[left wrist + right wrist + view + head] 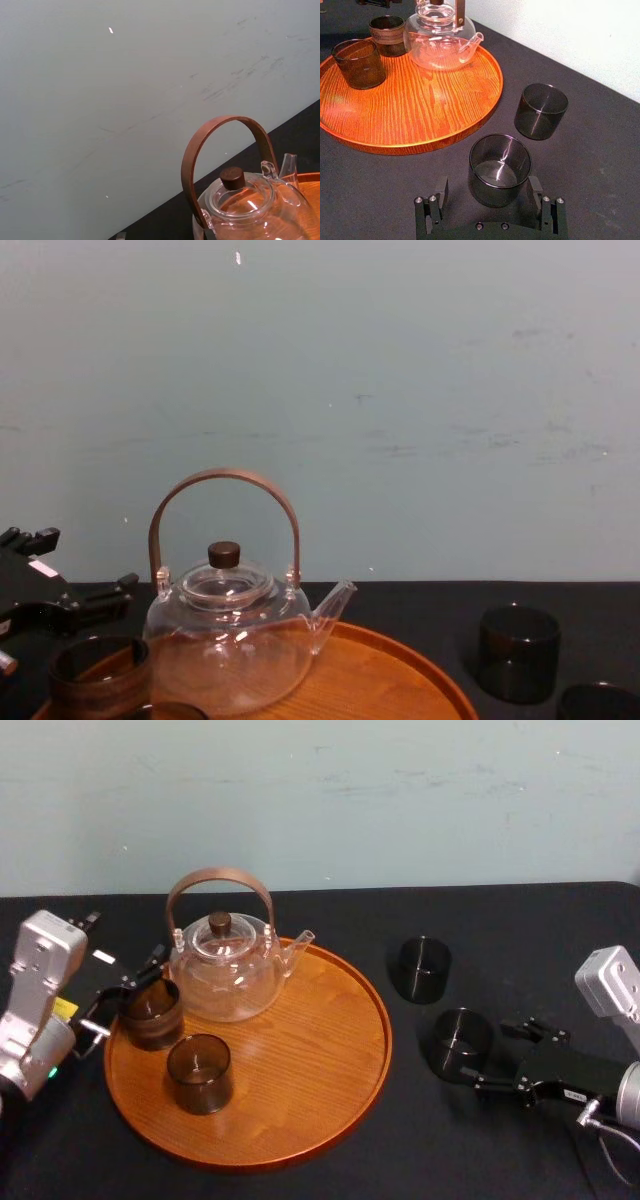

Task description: Pick up the glass from the table and place it on the tray.

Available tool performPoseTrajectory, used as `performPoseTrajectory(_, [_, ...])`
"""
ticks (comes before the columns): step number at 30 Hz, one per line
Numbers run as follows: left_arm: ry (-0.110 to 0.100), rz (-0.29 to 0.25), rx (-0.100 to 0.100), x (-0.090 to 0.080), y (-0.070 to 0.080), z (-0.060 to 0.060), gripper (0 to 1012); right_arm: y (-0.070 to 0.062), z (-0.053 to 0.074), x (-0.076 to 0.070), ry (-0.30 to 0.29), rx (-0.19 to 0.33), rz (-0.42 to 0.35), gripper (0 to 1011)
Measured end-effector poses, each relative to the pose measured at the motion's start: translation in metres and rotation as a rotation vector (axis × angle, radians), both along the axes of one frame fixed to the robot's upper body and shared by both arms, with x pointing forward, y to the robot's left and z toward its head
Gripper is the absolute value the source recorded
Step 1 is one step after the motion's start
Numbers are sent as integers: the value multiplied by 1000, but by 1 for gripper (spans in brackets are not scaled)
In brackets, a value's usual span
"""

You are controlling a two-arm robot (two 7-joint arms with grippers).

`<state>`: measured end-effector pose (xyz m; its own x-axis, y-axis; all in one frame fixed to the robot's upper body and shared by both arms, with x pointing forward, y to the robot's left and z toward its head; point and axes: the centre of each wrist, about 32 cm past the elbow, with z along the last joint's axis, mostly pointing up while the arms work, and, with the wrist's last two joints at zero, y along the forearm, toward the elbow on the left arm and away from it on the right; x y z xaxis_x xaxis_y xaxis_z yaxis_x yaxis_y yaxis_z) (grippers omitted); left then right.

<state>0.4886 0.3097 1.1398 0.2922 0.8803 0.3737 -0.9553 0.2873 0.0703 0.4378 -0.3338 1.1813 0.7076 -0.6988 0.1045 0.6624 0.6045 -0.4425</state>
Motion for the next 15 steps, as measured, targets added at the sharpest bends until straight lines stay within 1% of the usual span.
performPoseTrajectory(5, [0,0,0,0,0,0,1001,1,-2,4,21,4,-9,1002])
performPoseTrajectory(15, [0,0,0,0,0,0,1001,3,-4,13,33,13,-21,1002])
